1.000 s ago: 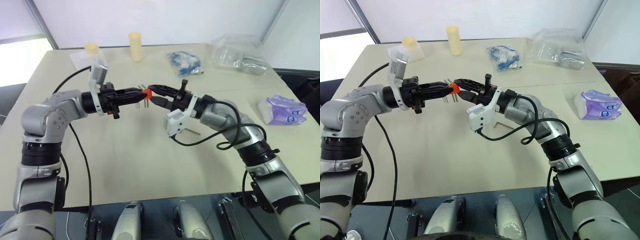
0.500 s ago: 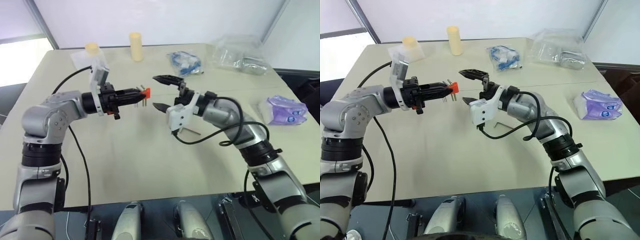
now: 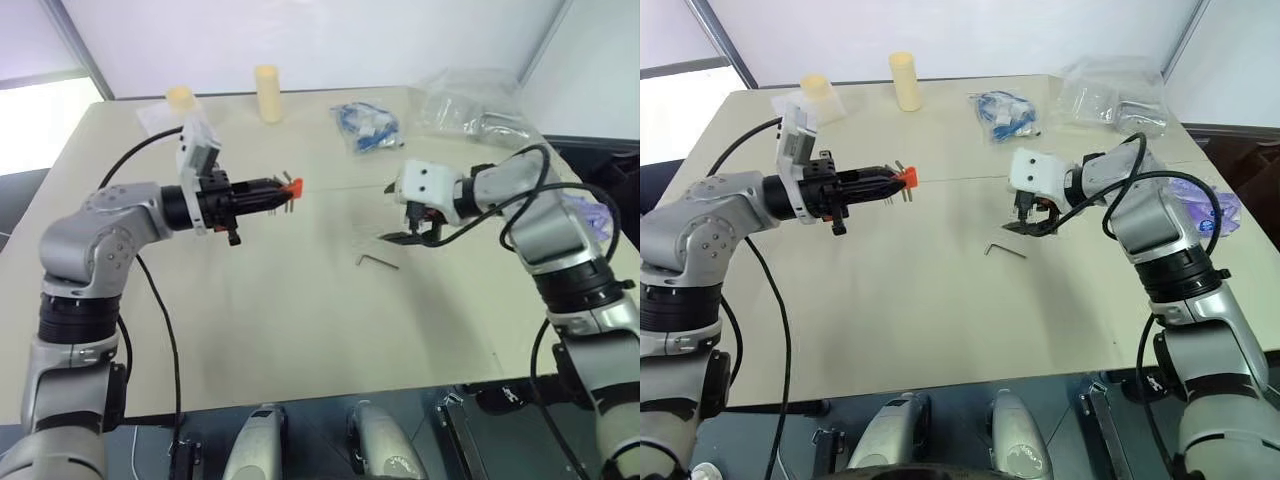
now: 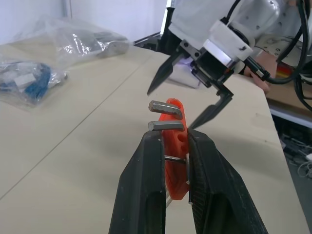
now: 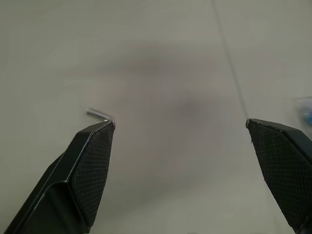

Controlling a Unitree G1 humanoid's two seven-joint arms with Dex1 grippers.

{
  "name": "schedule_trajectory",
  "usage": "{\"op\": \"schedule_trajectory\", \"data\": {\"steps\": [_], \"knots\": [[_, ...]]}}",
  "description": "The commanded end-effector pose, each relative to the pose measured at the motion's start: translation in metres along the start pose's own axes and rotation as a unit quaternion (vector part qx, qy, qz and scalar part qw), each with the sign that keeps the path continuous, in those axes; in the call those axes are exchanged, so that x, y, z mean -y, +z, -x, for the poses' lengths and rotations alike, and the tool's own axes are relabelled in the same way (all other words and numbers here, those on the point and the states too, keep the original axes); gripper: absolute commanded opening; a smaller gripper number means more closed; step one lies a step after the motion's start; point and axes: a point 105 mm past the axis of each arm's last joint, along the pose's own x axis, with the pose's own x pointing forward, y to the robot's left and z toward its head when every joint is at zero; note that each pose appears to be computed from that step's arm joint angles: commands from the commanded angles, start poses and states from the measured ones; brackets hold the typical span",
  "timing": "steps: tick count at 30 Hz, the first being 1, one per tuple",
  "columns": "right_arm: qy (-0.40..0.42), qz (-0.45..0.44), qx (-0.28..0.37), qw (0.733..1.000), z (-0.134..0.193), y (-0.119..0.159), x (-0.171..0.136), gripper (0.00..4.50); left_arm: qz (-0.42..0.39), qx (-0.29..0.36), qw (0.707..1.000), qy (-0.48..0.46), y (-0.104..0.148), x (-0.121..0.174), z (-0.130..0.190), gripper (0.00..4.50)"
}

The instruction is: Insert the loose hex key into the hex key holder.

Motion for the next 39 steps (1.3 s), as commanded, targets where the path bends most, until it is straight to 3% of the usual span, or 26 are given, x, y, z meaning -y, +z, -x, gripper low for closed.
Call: {"op": "schedule_trajectory", "data": {"steps": [1,6,22,25,32,39], "knots": [[0.055,-0.019,-0.002,0.998,-0.004,0.007,-0.008,4.47,-0.023,0.021,0.999,0.004,0.011,0.004,0.002,0.13],[0.086,-0.028,-0.045,0.995,-0.018,-0.009,-0.016,4.47,-0.015,0.027,0.999,0.007,0.011,0.005,0.002,0.13],[0.079,-0.072,-0.084,0.991,-0.056,-0.038,-0.012,4.47,-0.024,0.020,0.999,0.021,0.011,0.005,0.004,0.13],[0.082,-0.085,-0.088,0.989,-0.061,-0.041,-0.011,3.62,-0.025,0.018,0.999,0.025,0.010,0.005,0.006,0.13],[0.097,-0.081,-0.096,0.987,-0.066,-0.048,-0.016,0.04,-0.026,0.014,0.999,0.033,0.008,0.007,0.010,0.13],[0.058,-0.065,-0.082,0.993,-0.062,-0.042,-0.010,0.04,-0.024,0.016,0.999,0.033,0.008,0.007,0.008,0.13]]}}
